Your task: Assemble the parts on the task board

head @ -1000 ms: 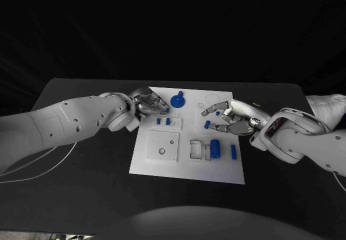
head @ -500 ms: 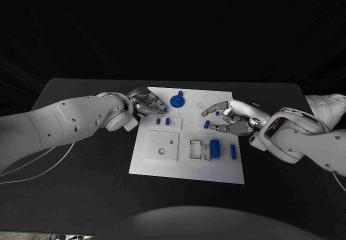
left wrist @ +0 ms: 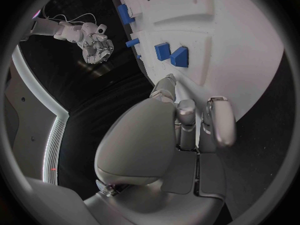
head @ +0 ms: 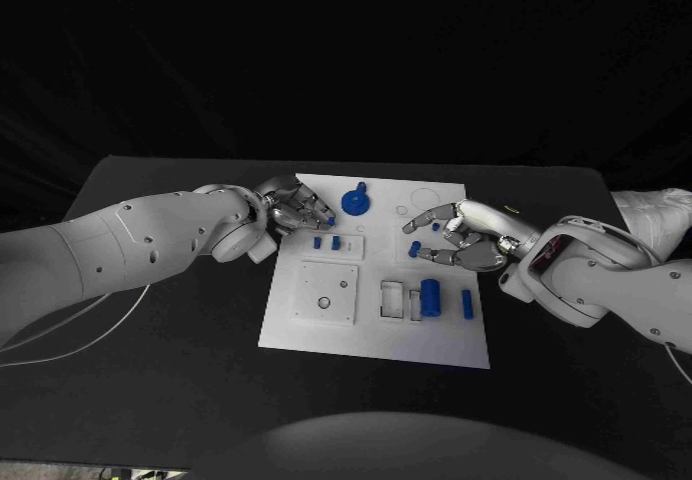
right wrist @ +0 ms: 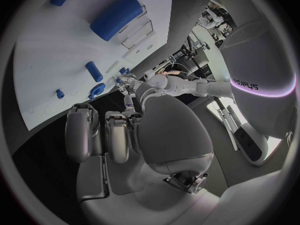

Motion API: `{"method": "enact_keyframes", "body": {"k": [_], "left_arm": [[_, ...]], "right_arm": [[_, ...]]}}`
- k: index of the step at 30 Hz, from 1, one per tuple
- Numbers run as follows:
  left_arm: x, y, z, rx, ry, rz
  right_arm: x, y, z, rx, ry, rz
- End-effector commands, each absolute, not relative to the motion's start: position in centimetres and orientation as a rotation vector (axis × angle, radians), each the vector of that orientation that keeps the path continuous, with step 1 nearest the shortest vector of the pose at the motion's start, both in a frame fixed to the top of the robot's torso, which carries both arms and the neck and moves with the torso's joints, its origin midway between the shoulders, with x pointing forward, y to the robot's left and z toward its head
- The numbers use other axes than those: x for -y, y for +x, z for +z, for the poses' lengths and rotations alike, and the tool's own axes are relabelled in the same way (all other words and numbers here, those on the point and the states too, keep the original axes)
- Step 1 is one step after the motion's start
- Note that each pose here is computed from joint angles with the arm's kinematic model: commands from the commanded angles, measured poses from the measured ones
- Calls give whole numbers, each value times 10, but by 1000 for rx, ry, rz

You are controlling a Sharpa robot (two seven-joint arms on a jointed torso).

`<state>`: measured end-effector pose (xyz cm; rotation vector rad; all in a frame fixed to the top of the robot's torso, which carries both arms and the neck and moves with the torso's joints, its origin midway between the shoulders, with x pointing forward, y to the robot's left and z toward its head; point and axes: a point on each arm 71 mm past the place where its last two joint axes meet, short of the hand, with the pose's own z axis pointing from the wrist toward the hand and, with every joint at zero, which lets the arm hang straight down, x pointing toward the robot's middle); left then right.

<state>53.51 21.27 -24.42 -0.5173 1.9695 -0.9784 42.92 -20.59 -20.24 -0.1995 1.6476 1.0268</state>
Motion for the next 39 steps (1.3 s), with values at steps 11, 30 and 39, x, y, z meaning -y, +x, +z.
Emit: {"method": "enact_keyframes", "body": {"k": [11, 30, 39], "left_arm": [[-208, 535, -244, -1963, -516, -995], [-207, 537, -246, -1980, -523, -980], [-209, 536, -249, -1996, -530, -971]], "right_arm": [[204, 429, -203, -1659, -205, 1032], [204, 429, -204, -1659, -204, 1033], [204, 429, -204, -1661, -203, 1032]]}}
